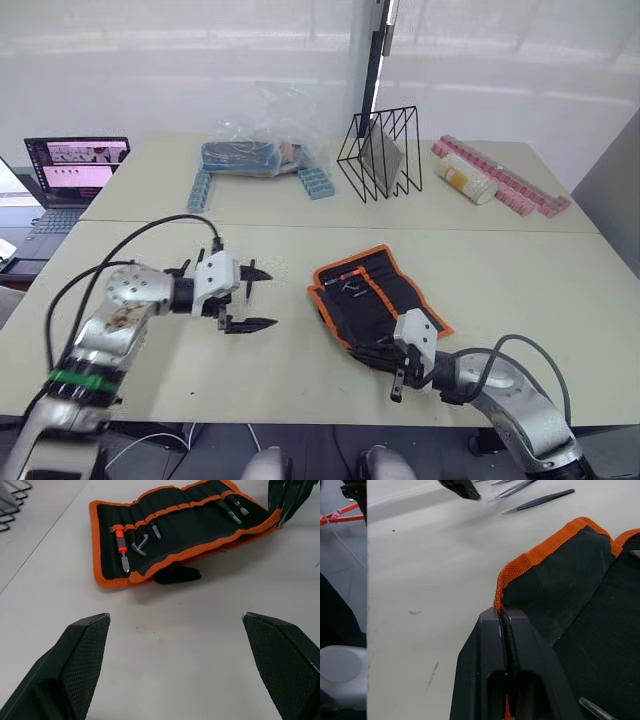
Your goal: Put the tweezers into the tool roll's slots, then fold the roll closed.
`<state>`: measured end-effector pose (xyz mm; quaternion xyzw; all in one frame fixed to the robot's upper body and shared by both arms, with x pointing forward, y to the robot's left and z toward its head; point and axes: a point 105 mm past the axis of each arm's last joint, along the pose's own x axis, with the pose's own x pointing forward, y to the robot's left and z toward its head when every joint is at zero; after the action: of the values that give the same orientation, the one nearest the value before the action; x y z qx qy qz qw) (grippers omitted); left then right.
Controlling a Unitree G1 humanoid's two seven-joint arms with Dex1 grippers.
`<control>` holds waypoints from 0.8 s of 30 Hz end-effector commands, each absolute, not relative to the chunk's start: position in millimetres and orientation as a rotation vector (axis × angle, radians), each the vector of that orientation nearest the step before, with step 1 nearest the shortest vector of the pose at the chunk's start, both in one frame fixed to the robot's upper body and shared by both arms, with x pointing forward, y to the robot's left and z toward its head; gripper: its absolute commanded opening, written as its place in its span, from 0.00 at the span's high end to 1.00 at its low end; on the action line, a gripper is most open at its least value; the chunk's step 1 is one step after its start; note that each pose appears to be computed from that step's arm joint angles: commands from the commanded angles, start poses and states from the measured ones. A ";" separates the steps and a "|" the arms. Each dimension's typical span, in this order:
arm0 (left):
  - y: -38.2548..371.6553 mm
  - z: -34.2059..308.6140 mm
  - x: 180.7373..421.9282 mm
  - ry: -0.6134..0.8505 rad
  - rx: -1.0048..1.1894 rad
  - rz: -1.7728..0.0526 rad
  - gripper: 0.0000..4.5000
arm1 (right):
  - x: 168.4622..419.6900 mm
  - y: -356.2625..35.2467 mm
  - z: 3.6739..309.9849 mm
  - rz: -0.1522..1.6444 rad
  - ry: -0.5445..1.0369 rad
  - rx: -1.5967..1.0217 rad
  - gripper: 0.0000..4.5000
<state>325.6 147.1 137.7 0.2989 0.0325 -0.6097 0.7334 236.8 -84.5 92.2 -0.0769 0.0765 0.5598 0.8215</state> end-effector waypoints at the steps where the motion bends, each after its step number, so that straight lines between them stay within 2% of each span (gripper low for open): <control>1: 134.0 139.5 341.9 0.012 0.794 -1.404 0.00 | 226.7 -78.7 101.1 1.232 0.124 -0.187 0.99; 8: 102.1 134.5 356.3 -0.070 0.925 -1.510 0.00 | 223.8 -77.1 100.0 1.214 0.123 -0.191 0.99; 13: 88.2 127.2 359.6 -0.077 0.988 -1.567 0.00 | 223.1 -77.6 100.5 1.195 0.120 -0.192 0.99; 17: 84.2 127.7 360.0 -0.095 1.008 -1.587 0.25 | 222.8 -78.7 100.3 1.183 0.121 -0.189 1.00; 24: 86.1 118.3 352.7 -0.106 1.090 -1.640 0.77 | 222.9 -81.6 97.3 1.164 0.134 -0.185 1.00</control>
<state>353.6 85.9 115.8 0.4460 -0.0349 -0.6935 0.5647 223.5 -81.3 87.8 -0.0801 0.0817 0.5497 0.8275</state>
